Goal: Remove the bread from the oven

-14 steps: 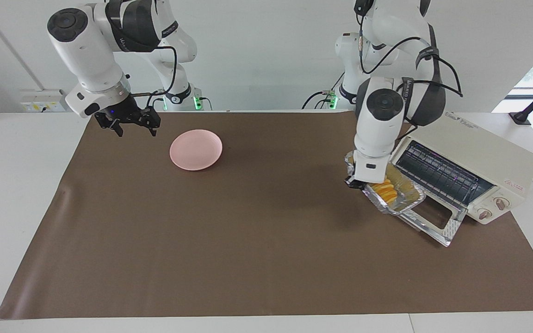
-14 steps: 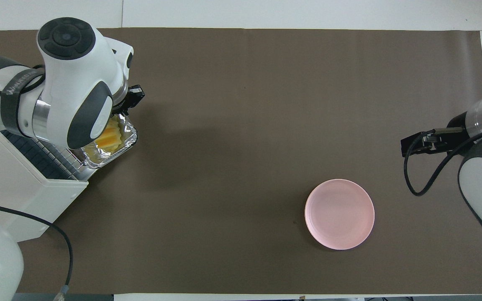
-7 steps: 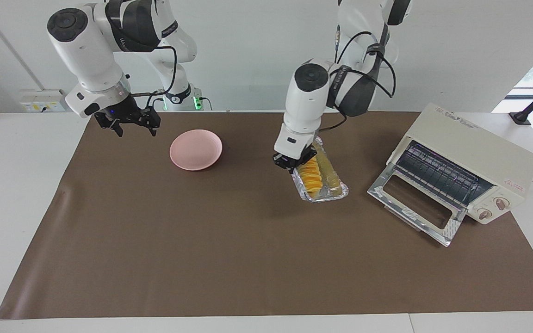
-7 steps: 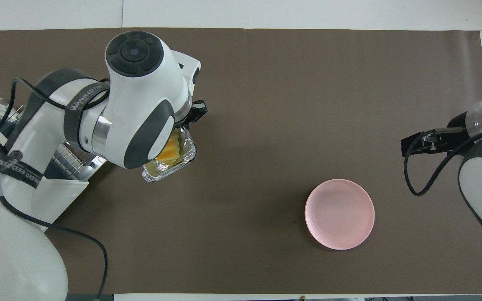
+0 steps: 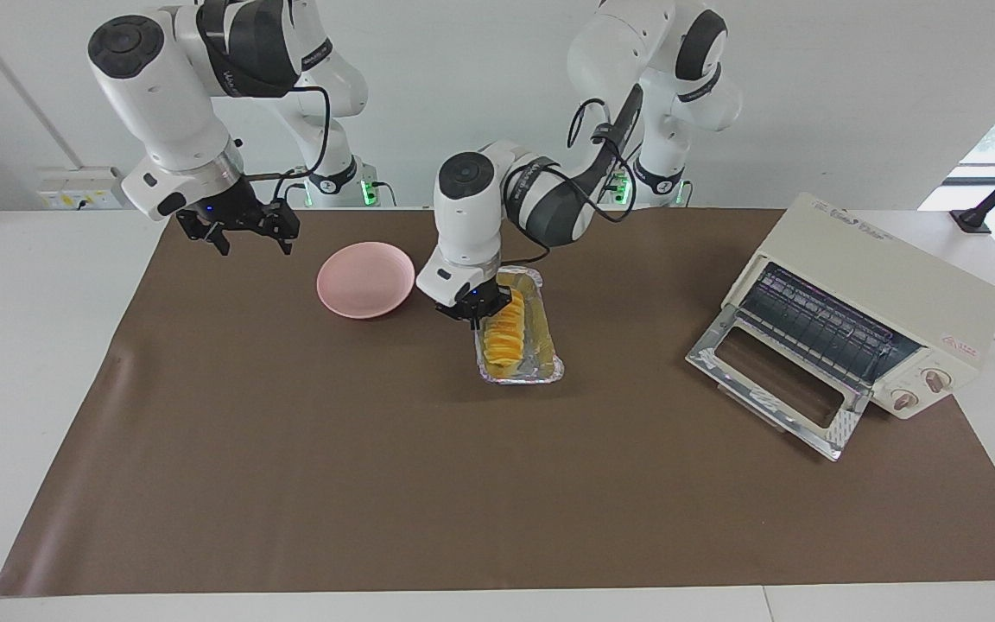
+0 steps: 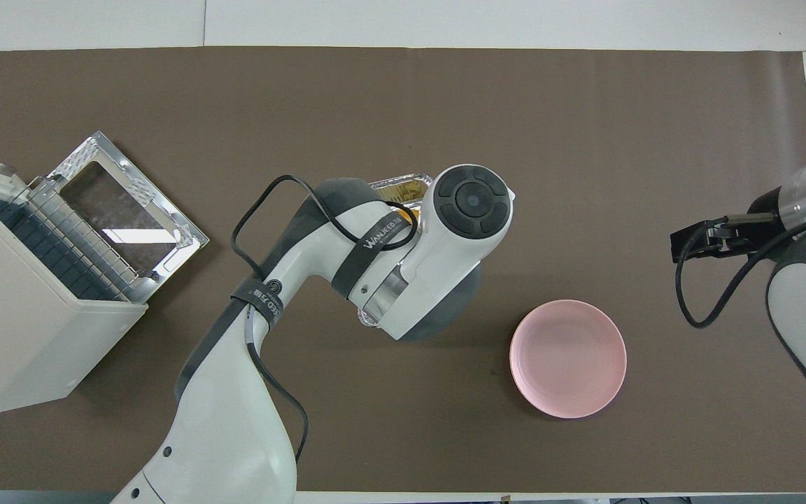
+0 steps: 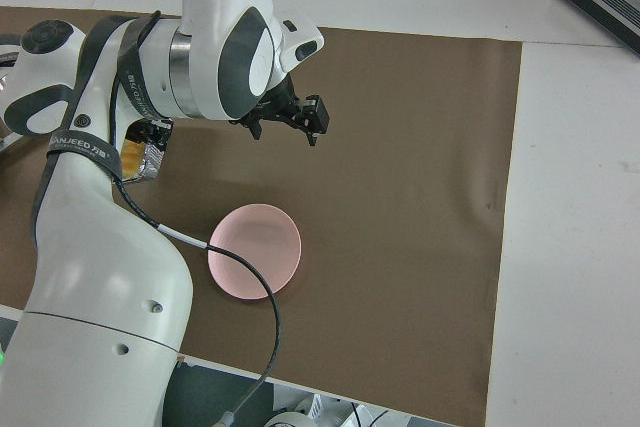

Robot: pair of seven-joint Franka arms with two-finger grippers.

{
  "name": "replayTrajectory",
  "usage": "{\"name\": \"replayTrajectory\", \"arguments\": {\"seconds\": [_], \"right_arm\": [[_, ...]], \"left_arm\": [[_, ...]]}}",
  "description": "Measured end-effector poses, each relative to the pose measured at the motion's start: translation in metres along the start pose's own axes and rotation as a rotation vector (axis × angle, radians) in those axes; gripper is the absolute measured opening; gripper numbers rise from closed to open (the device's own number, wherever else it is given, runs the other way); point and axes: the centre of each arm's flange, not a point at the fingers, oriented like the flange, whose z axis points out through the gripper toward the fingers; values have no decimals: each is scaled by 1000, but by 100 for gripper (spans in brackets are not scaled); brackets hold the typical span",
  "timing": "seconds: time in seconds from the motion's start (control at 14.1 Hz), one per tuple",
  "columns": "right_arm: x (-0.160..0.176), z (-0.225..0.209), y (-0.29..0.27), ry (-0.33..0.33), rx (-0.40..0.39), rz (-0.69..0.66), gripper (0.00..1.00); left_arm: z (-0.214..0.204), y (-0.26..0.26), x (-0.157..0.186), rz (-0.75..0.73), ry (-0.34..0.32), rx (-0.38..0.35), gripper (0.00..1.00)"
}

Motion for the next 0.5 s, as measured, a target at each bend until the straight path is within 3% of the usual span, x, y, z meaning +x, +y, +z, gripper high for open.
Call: {"name": "replayTrajectory", "arguments": {"seconds": [0.21,0.5], "right_arm": [[0,0,0,0,0,0,100],[0,0,0,0,0,0,100]], "left_arm": [[11,37,-33,99,55,27,2],[28,41,-37,122,53,36,2]]}}
